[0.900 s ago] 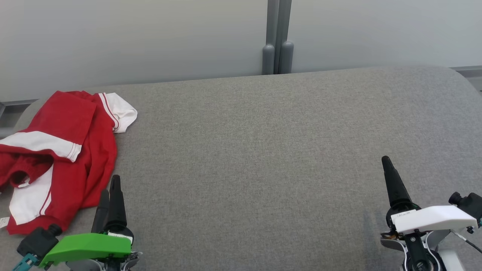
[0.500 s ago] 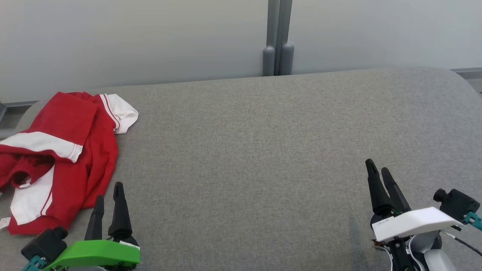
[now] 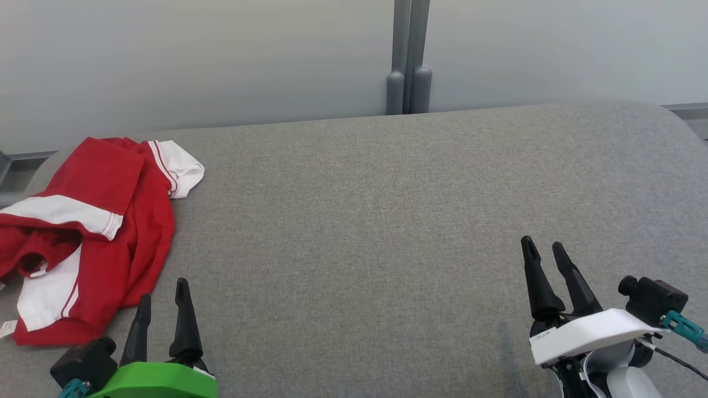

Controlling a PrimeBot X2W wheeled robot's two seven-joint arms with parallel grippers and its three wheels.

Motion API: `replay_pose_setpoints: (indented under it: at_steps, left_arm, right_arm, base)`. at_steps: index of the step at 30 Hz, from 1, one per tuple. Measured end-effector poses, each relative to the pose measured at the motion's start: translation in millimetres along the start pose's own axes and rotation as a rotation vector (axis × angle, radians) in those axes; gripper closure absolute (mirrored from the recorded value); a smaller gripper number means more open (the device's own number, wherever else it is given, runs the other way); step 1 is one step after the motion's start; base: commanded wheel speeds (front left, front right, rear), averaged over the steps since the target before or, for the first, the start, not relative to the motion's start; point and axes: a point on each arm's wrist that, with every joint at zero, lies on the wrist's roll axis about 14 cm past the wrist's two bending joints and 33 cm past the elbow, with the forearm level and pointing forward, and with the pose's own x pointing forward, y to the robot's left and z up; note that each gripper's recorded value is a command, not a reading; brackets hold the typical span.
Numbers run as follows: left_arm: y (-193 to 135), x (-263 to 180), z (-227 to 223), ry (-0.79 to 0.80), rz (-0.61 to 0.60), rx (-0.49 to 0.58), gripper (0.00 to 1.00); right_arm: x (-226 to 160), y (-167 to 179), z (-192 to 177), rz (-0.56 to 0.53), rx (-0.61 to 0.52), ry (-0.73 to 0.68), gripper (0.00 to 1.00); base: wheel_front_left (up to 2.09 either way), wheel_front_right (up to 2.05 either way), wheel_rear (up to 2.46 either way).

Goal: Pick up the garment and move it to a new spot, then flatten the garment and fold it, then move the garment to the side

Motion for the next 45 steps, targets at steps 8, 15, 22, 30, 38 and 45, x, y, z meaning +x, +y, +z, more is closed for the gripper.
replay_pose_setpoints:
  at_steps: [8, 15, 22, 30, 38, 45]
  left_arm:
    - [1, -3, -2, -0.003, -0.003, 0.098, 0.00]
    - [0, -4, -1, -0.016, -0.008, 0.176, 0.00]
    - [-1, -6, -2, -0.021, -0.016, 0.242, 0.00]
    - [-5, -8, -2, -0.032, -0.031, 0.287, 0.00]
    - [-7, -10, -3, -0.041, -0.040, 0.332, 0.00]
    - [-9, -10, -1, -0.057, -0.046, 0.357, 0.00]
  right_arm:
    - [0, 8, 2, 0.032, -0.092, -0.015, 0.00]
    - [0, 14, 3, 0.053, -0.165, -0.027, 0.00]
    - [-1, 16, 4, 0.066, -0.232, -0.037, 0.00]
    - [-3, 17, 6, 0.075, -0.291, -0.050, 0.00]
    - [-4, 19, 9, 0.085, -0.352, -0.066, 0.00]
    - [-4, 21, 10, 0.094, -0.390, -0.076, 0.00]
  base:
    - [0.00, 0.00, 0.00]
    - [0.00, 0.00, 0.00]
    - [0.00, 0.00, 0.00]
    - [0.00, 0.00, 0.00]
    - [0.00, 0.00, 0.00]
    - [0.00, 0.00, 0.00]
